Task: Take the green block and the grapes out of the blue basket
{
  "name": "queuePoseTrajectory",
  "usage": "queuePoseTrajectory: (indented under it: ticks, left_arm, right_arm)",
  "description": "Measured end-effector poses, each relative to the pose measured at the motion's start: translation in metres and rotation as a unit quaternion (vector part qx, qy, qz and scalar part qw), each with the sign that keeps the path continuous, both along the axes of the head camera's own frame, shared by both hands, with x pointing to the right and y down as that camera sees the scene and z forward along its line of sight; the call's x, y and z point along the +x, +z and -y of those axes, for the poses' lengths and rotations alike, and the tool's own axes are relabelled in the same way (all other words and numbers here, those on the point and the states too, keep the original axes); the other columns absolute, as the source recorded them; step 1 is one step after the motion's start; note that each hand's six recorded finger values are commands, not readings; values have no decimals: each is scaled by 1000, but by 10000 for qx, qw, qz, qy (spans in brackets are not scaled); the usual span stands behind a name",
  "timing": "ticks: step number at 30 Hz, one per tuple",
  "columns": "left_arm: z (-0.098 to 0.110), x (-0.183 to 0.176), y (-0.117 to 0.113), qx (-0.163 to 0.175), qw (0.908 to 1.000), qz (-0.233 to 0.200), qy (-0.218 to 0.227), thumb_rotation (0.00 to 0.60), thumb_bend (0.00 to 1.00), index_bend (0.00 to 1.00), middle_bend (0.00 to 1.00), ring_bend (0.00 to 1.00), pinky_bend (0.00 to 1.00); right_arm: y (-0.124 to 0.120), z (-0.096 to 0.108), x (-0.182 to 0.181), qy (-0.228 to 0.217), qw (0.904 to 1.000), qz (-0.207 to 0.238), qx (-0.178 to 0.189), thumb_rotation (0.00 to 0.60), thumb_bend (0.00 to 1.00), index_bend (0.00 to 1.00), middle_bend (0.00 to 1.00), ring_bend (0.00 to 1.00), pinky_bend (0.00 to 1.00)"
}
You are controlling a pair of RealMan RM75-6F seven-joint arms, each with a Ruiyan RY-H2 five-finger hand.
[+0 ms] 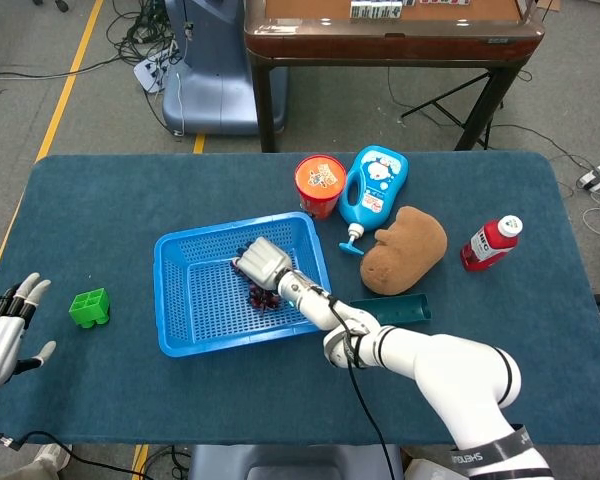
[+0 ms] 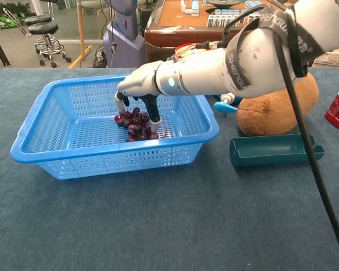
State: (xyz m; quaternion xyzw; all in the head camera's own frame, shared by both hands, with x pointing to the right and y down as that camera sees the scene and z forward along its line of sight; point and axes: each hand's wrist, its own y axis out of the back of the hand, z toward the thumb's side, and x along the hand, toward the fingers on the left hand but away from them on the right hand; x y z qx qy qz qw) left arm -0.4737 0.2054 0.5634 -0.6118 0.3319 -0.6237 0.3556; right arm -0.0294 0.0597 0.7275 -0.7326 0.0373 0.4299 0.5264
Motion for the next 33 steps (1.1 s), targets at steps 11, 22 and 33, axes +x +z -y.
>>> queuePoseTrajectory:
  ticks: [11,22,33]
  left_arm:
    - [0,-3,-3,26,10000,-47,-60,600,298,0,16,70,147]
    - [0,-5,-5,32,9999,-71,-83,600,297,0,16,69,147]
    - [0,-4,-3,33,9999,-73,-82,600,298,0,17,68,147]
  right_arm:
    - [8,-10,-8,-238,9996,-35,131,600,0,214,231,193,362]
    - [14,-13,-11,-336,9988,-92,332,600,84,496,369,278,364]
    - [13,-10,-11,-238,9984,70,510,600,249,701,502,429,494]
